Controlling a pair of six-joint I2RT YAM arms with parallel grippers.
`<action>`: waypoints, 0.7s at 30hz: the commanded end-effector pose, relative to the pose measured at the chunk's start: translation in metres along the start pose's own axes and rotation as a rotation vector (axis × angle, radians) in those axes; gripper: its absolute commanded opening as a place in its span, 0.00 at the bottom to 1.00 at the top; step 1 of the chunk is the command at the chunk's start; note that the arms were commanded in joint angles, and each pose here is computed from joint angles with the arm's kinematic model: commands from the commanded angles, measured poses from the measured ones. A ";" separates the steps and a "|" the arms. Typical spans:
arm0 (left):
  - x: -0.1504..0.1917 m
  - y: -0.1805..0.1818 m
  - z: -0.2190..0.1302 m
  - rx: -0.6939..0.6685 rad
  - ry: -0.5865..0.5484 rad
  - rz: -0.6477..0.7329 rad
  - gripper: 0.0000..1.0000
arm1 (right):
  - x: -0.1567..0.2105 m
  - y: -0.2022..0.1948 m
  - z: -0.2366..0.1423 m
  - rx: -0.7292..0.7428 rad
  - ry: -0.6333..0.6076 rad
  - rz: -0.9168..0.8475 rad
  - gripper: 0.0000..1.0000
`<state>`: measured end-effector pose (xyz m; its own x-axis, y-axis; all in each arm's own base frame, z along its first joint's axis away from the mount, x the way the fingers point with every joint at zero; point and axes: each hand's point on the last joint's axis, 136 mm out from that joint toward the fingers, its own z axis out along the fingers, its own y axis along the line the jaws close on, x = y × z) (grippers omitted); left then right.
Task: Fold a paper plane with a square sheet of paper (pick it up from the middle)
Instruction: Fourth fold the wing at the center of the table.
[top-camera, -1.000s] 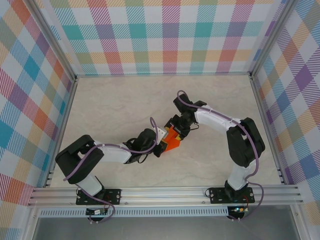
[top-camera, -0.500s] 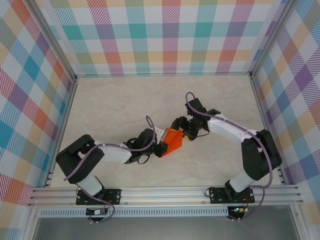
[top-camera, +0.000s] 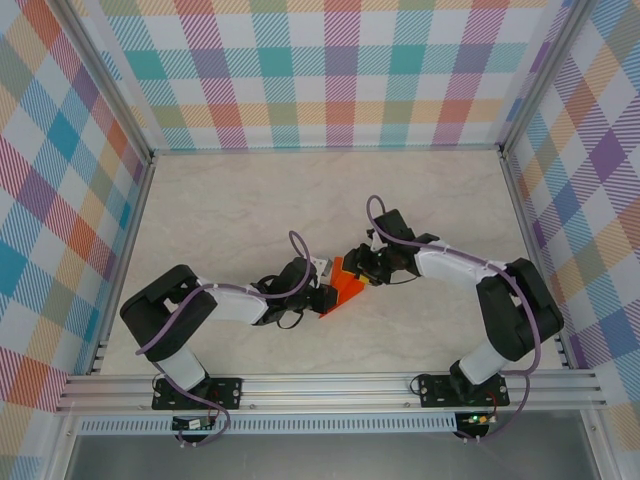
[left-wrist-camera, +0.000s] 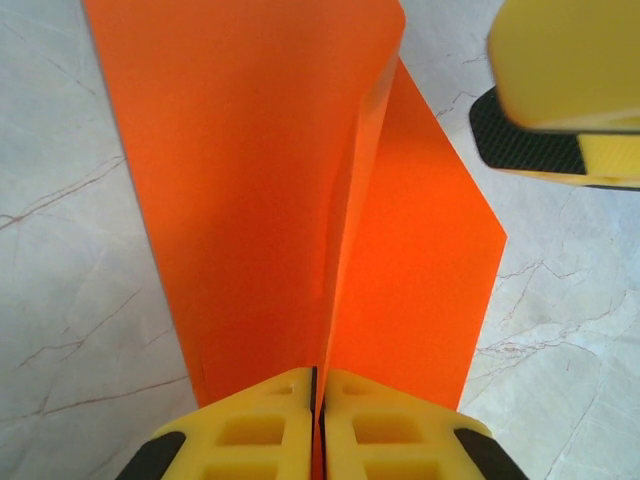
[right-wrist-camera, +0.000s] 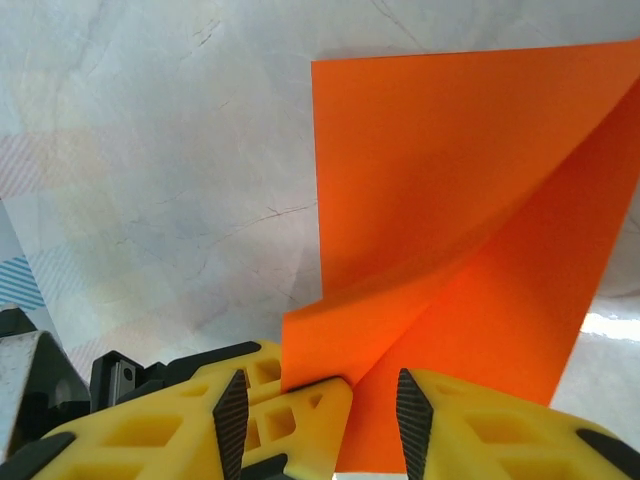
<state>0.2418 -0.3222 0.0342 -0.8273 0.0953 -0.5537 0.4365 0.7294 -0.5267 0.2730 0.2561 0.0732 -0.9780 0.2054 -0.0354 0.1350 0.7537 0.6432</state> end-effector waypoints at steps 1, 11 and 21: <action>-0.005 -0.008 0.001 0.025 -0.001 -0.008 0.09 | 0.003 -0.004 0.008 -0.009 0.028 -0.001 0.45; -0.002 -0.004 0.001 0.004 0.008 -0.040 0.10 | 0.007 -0.024 0.020 0.025 0.027 0.089 0.43; -0.002 -0.010 -0.001 0.039 0.009 -0.055 0.16 | 0.004 -0.027 0.030 0.021 0.029 0.098 0.42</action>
<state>0.2402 -0.3227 0.0339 -0.8518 0.0619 -0.5202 0.3943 0.7295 -0.5589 0.2659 0.2532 0.0338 -0.9650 0.2563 0.0549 0.2349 0.7526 0.6151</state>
